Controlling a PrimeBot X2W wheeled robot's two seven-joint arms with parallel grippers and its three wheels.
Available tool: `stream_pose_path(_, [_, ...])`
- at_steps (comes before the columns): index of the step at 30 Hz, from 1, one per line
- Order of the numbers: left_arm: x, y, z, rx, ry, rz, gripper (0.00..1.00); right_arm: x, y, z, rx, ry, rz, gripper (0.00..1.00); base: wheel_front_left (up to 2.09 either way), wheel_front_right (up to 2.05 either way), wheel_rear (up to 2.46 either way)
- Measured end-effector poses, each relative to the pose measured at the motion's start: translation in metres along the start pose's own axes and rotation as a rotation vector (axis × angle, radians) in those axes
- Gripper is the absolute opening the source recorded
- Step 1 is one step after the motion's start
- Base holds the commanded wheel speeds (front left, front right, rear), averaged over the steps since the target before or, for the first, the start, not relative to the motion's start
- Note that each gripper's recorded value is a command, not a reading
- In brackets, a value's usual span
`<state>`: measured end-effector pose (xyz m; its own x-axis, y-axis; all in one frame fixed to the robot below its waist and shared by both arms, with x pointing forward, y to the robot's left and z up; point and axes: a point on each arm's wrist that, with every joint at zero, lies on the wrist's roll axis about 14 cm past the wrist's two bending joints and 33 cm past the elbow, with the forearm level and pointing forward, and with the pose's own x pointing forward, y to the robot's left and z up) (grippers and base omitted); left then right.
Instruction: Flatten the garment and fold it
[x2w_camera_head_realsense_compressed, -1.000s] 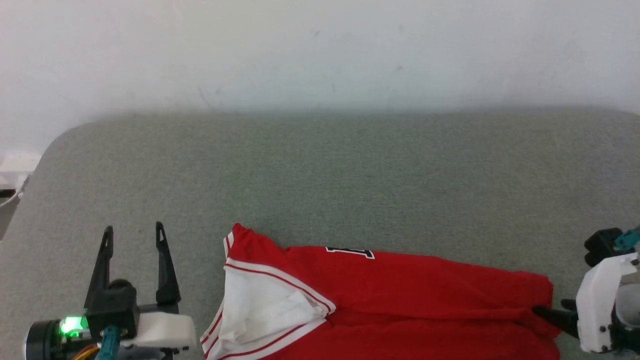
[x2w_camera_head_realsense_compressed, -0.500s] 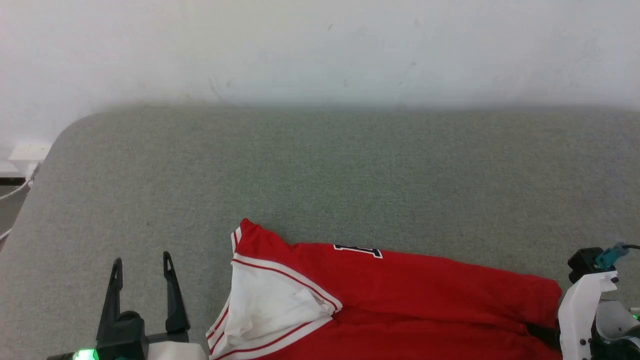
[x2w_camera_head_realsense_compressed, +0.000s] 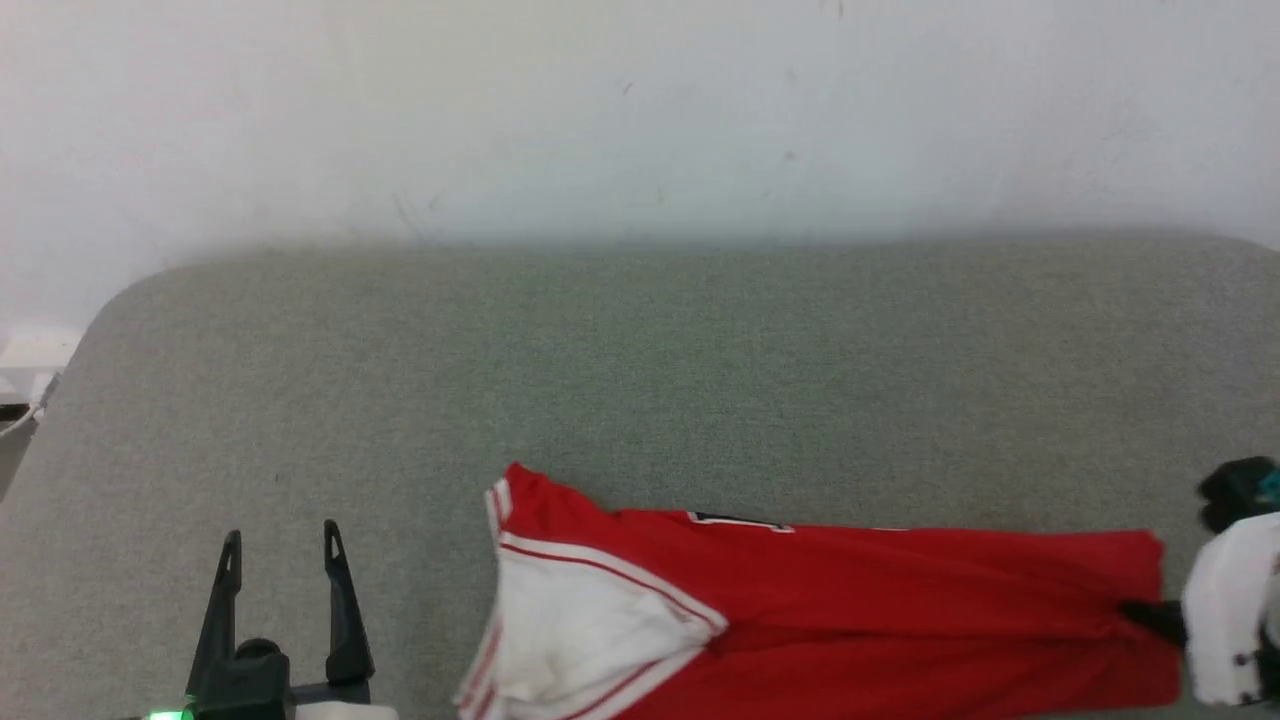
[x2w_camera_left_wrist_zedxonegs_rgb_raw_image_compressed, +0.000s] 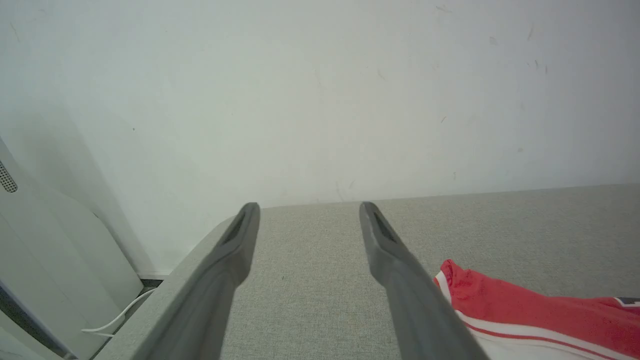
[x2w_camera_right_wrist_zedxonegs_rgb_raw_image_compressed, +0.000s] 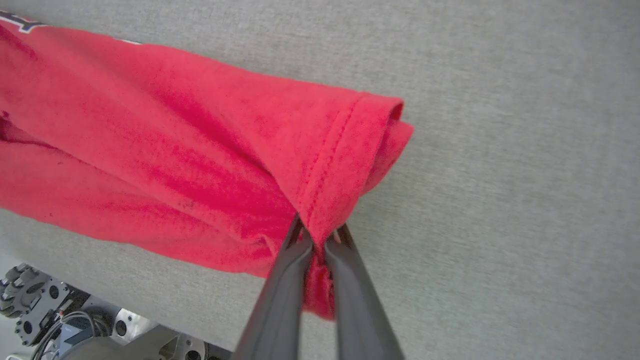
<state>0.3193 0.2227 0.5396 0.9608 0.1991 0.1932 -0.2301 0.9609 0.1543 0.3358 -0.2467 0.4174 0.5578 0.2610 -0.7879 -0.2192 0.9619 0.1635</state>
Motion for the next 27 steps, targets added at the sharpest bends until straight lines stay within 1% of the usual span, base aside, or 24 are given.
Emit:
stream_pose_path(4, [0.000, -0.007, 0.003, -0.009, -0.011, -0.029, 1.00, -0.026, -0.043, 0.009, 0.013, -0.029, -0.110, 0.00, 0.00, 0.00, 0.00])
stream_pose_path(9, [0.000, -0.012, 0.004, -0.014, -0.014, -0.051, 1.00, -0.054, -0.094, 0.000, 0.046, -0.009, -0.255, 0.00, 0.00, 0.00, 0.00])
stream_pose_path(12, [-0.003, -0.015, 0.001, -0.019, -0.003, -0.068, 1.00, -0.060, -0.102, -0.005, 0.051, -0.002, -0.280, 0.00, 0.00, 0.00, 0.00])
stream_pose_path(15, [-0.003, -0.017, 0.002, -0.025, -0.006, -0.074, 1.00, -0.059, -0.086, 0.005, 0.018, -0.037, -0.236, 0.00, 0.00, 0.00, 0.00])
stream_pose_path(18, [-0.004, -0.019, 0.003, -0.032, -0.007, -0.087, 1.00, -0.056, -0.058, 0.018, -0.041, -0.080, -0.159, 0.00, 0.00, 0.00, 0.00])
stream_pose_path(23, [-0.003, -0.019, -0.001, -0.032, 0.002, -0.094, 1.00, -0.054, 0.009, 0.039, -0.192, -0.147, 0.000, 0.00, 0.00, 0.00, 0.00])
stream_pose_path(27, [-0.003, -0.021, -0.004, -0.031, 0.014, -0.099, 1.00, -0.046, 0.068, 0.043, -0.299, -0.151, 0.141, 0.00, 0.00, 0.00, 0.00])
